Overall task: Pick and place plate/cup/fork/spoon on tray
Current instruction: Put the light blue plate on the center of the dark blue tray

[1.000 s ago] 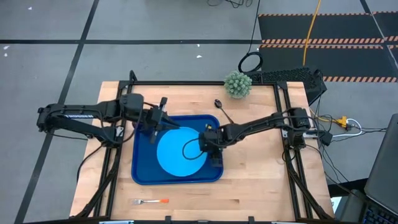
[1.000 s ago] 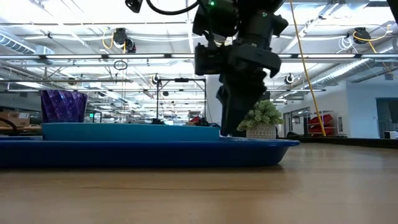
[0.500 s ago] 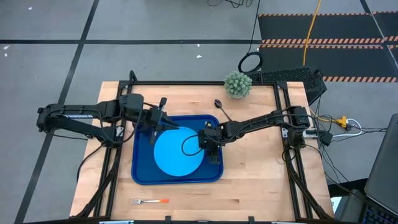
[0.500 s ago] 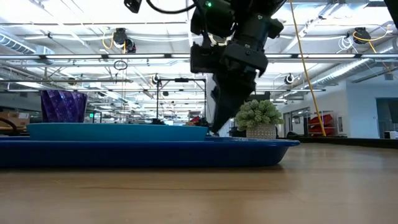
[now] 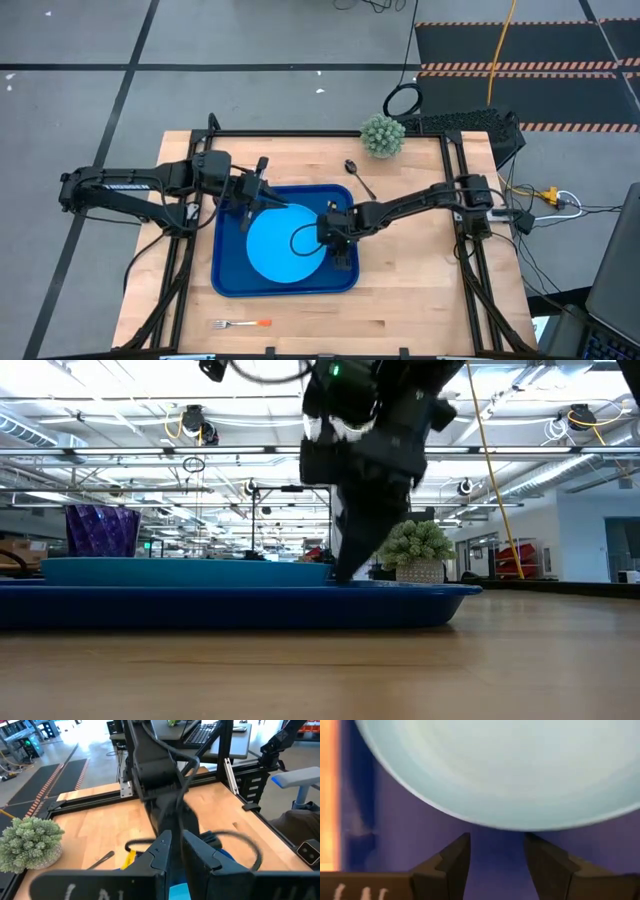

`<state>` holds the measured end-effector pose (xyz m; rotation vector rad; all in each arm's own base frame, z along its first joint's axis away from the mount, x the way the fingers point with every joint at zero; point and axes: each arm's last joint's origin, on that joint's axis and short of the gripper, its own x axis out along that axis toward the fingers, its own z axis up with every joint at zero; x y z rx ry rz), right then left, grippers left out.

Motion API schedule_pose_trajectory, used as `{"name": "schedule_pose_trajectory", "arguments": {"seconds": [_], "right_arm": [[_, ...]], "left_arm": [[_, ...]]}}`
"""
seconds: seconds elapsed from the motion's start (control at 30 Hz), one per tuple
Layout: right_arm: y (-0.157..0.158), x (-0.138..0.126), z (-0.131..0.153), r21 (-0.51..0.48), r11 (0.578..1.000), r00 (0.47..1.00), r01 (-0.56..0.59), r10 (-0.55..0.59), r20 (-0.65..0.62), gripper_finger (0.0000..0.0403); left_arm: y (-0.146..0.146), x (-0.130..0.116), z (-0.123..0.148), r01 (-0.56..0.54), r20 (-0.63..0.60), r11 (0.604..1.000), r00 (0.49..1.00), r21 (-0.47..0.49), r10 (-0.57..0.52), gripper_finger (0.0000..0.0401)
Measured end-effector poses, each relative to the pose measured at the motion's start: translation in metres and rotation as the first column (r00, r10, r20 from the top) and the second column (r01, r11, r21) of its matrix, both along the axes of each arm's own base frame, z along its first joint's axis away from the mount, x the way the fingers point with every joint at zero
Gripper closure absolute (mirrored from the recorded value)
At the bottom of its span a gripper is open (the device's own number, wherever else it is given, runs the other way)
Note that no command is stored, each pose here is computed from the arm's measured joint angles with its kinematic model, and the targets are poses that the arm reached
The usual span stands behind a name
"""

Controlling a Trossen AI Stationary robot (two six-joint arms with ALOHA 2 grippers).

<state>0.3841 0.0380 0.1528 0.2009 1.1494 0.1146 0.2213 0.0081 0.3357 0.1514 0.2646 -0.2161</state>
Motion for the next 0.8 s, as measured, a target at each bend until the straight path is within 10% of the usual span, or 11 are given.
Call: {"name": "schedule_pose_trajectory", "arguments": {"seconds": [0.8], "right_arm": [[-0.023,-0.008,0.001,-0.095,0.994,0.996,0.045,-0.052,-0.079,0.0229]], "left_arm": [[0.0,0.0,-0.001,0.001,-0.008,1.0,1.0,0.002,-0.001,0.0357]]}}
